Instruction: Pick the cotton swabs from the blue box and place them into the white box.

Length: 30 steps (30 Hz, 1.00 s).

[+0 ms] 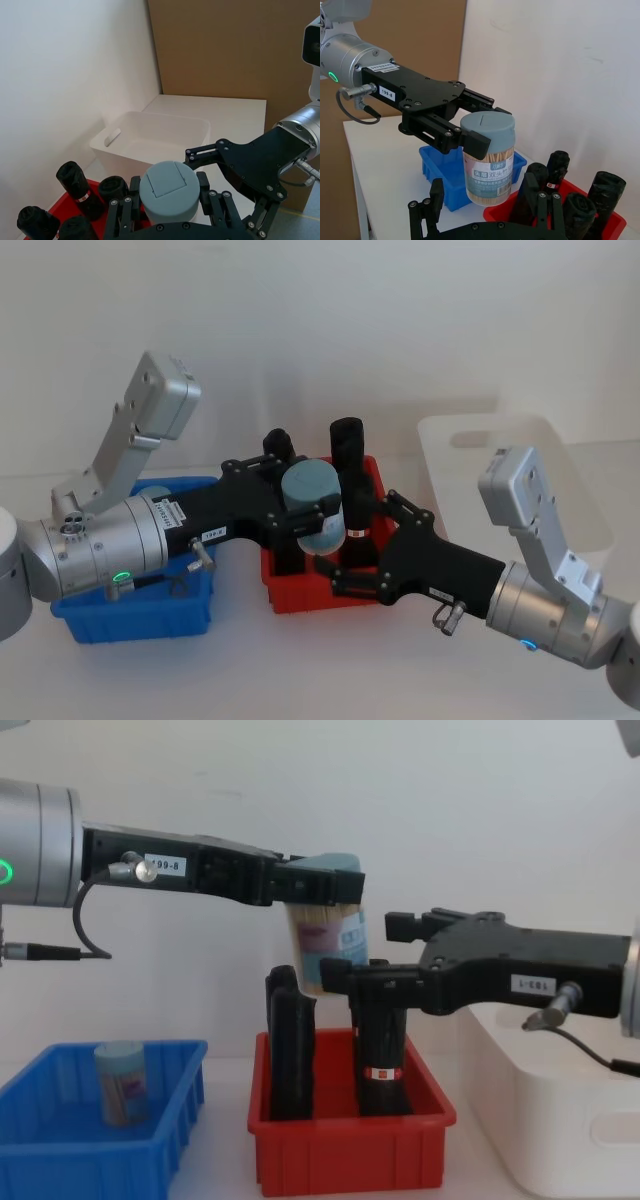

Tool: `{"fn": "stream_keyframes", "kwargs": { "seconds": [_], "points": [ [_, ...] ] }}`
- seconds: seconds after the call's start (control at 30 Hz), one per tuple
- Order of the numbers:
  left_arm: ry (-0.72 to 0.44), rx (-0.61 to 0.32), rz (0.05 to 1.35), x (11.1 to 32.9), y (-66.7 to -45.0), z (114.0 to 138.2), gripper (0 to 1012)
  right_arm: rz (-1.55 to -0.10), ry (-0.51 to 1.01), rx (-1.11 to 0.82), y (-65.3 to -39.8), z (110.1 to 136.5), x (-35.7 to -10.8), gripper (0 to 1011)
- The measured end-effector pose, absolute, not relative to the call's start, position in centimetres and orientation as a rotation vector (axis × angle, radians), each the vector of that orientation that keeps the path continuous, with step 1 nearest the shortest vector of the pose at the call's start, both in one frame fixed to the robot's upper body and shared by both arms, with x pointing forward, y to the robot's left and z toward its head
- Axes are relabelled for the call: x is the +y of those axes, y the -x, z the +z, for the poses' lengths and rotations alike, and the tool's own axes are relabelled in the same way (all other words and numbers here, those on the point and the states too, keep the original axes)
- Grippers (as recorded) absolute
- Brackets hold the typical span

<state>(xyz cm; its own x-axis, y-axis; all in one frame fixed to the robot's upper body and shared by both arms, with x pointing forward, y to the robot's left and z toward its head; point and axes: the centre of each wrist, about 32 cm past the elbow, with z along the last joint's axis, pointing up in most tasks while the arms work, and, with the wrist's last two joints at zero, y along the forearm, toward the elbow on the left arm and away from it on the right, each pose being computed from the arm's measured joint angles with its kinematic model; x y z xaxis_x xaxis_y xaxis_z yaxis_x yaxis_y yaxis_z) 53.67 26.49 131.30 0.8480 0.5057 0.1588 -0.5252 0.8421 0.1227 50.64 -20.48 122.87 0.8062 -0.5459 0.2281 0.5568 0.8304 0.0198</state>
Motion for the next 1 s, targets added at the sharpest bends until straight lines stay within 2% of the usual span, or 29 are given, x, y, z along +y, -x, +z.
{"fn": "stream_keyframes", "kwargs": {
  "seconds": [0.6,0.83,0.93,0.97,1.0],
  "points": [
    [-0.164,-0.122,0.546,26.5,-53.7,131.3,671,-0.569,0.063,-0.236,-52.3,122.9,-19.3,996],
    [-0.164,-0.122,0.546,26.5,-53.7,131.3,671,-0.576,0.064,-0.236,-52.8,122.9,-19.2,835],
    [-0.164,-0.122,0.546,26.5,-53.7,131.3,671,-0.576,0.063,-0.238,-52.9,123.0,-19.2,746],
    [-0.164,-0.122,0.546,26.5,-53.7,131.3,671,-0.575,0.063,-0.238,-53.0,123.0,-19.2,688],
    [-0.164,-0.122,0.546,26.5,-53.7,131.3,671,-0.575,0.063,-0.238,-53.0,123.0,-19.2,677]
  ]
}}
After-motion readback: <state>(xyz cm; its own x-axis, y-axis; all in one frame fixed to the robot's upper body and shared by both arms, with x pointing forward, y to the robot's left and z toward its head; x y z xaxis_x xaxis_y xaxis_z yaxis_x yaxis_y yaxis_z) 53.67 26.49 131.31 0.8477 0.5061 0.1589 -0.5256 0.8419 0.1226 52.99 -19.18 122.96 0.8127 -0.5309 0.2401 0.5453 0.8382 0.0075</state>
